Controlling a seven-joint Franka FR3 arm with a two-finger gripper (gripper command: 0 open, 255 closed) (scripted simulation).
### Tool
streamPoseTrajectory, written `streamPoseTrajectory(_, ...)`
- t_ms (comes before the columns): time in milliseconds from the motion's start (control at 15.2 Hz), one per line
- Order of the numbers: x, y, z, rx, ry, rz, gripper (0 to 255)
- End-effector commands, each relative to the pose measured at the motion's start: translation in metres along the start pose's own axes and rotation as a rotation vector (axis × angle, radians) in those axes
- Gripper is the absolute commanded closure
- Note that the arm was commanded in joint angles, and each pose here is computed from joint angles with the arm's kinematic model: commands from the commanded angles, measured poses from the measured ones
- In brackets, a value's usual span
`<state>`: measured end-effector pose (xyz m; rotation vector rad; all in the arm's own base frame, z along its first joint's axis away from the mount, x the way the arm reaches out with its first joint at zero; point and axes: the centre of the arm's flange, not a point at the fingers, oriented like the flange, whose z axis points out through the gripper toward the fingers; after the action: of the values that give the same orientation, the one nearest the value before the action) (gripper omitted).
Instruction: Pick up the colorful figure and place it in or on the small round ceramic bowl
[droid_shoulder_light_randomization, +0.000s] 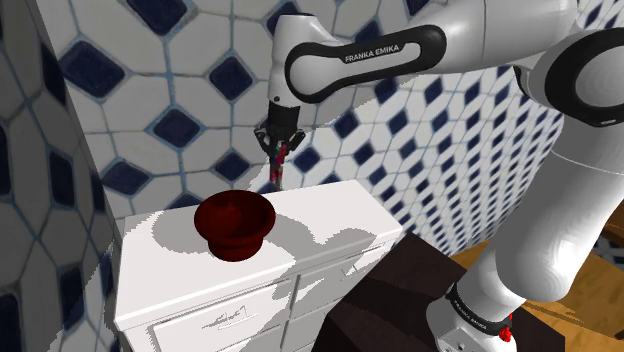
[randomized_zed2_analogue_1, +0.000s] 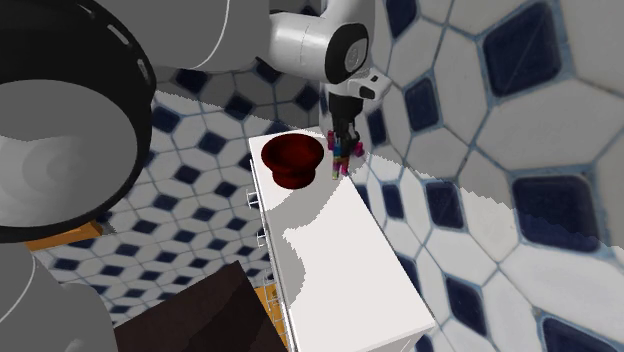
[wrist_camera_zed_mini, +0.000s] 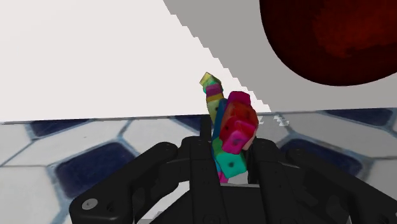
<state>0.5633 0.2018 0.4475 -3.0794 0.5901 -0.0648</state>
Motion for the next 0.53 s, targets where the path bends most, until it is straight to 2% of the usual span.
streamPoseTrajectory(0, 0.0, 0.0, -0.011, 0.0, 0.0, 0.0, 255)
streamPoseTrajectory(462, 0.002, 0.0, -0.048, 0.0, 0.0, 0.0, 255)
